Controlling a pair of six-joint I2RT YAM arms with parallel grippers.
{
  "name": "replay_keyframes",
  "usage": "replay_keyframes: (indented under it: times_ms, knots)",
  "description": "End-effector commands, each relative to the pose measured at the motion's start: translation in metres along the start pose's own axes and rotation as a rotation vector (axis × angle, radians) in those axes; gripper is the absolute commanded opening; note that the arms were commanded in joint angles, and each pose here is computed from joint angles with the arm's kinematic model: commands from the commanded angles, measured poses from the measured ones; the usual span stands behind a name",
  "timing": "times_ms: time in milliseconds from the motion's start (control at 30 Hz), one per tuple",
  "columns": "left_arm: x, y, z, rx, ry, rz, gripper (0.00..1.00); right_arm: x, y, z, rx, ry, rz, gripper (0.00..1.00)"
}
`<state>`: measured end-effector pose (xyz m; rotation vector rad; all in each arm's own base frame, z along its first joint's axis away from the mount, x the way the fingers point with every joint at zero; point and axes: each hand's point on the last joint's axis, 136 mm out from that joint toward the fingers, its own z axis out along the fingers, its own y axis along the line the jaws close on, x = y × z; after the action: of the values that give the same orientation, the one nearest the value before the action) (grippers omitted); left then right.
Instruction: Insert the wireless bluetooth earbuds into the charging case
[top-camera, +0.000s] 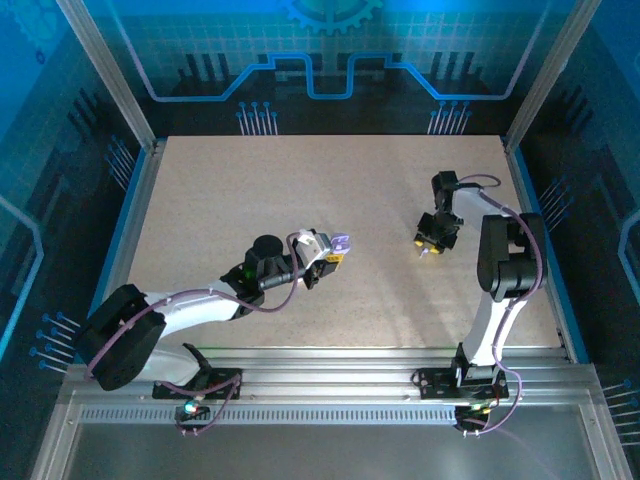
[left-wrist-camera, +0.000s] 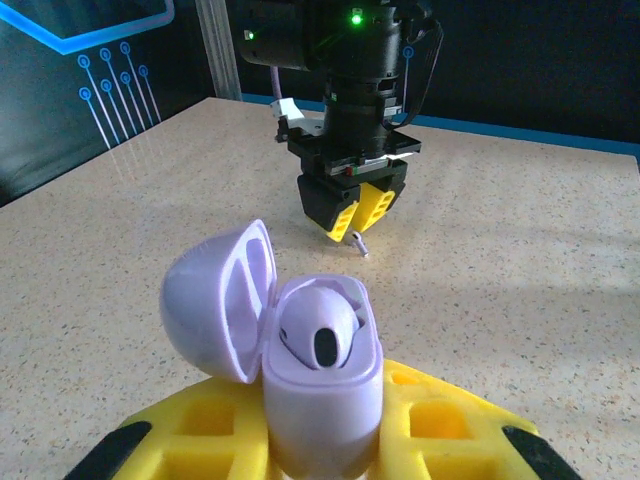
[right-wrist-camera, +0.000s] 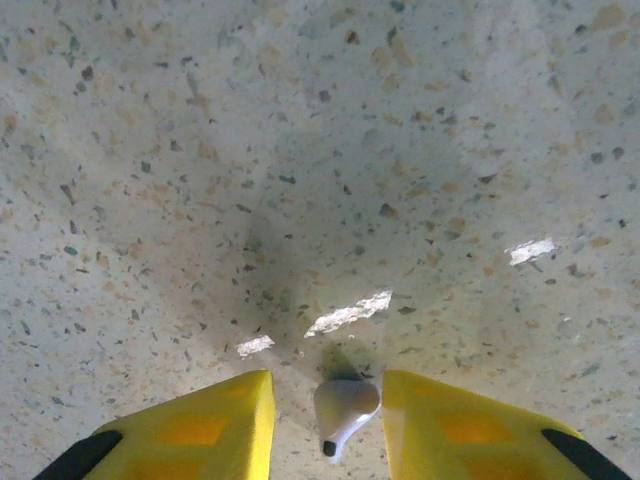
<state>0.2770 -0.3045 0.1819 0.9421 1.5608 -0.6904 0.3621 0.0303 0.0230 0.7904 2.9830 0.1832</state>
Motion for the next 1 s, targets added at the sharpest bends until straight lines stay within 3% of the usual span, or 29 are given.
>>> replay_keyframes:
  times_ms: [0, 467, 967]
  knots:
    - [-0.016, 0.003, 0.000, -0.013, -0.037, 0.036, 0.10, 0.004, -0.003, 0.002, 0.050, 0.026, -0.017, 0.34]
    - [-0.014, 0.003, -0.001, -0.016, -0.031, 0.035, 0.10, 0.015, -0.003, 0.010, 0.091, 0.069, -0.047, 0.34]
    - [-0.017, 0.005, 0.001, -0.012, -0.040, 0.036, 0.10, 0.009, -0.008, 0.014, 0.135, 0.060, -0.068, 0.23]
